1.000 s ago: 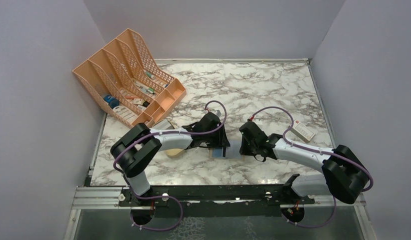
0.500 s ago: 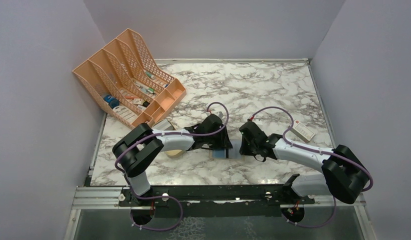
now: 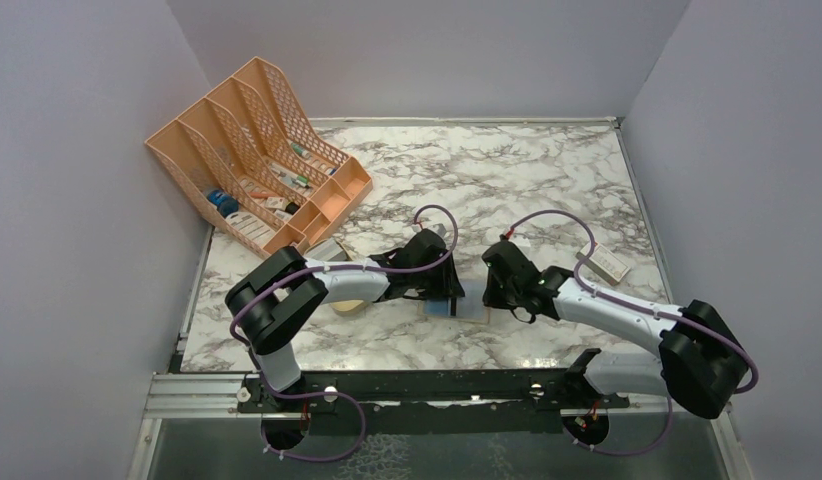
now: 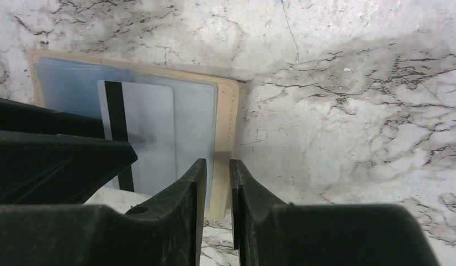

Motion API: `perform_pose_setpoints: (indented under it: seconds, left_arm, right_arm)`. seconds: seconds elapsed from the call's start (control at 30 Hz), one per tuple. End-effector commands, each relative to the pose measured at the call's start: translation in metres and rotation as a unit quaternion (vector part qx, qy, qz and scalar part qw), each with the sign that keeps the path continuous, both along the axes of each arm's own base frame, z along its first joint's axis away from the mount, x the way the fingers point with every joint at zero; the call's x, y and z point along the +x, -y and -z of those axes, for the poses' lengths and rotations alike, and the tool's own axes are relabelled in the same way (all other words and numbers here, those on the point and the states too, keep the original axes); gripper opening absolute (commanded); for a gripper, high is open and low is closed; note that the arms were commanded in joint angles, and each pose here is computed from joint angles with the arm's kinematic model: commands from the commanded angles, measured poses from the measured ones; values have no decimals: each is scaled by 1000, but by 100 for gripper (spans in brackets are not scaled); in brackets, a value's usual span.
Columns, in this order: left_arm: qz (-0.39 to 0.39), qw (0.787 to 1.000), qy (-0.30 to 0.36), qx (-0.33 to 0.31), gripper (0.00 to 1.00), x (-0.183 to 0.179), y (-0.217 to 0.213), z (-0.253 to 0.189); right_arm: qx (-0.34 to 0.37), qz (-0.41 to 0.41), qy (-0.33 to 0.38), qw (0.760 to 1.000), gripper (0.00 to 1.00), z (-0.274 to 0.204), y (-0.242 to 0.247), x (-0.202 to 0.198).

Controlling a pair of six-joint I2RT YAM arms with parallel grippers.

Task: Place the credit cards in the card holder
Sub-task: Insert the credit card into the card holder.

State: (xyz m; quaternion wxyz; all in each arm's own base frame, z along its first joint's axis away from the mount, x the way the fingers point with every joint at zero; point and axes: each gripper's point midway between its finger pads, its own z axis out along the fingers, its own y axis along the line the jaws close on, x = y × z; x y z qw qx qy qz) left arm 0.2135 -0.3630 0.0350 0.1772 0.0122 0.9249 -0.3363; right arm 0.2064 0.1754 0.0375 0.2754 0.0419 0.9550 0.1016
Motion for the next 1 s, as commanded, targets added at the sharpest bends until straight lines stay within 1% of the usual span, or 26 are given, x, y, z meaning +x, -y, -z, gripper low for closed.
perform_pose_setpoints:
  seconds: [0.0,0.1,0.3,0.63,0.83,0.97]
  left_arm:
    - [-6,1000,16,17,44,4,-4,-3]
    - [-4,1000,18,13,44,5,-1,-5]
    - [0,1000,22,5,42,3,3,-8]
    - [22,999,25,-8,39,-2,21,-10]
    - [26,999,23,-3,39,-4,24,-5]
    - [32,999,42,0,40,1,26,-8]
  right_arm:
    - [-26,21,1,999,22,9,11,1]
    - [-30,16,-4,999,22,17,11,0]
    - [-16,7,-17,1000,20,26,7,-6]
    - [-8,0,-22,1000,19,31,3,-8]
    - [-5,2,-22,1000,18,31,2,-8]
    - [-4,0,-21,1000,18,30,2,-8]
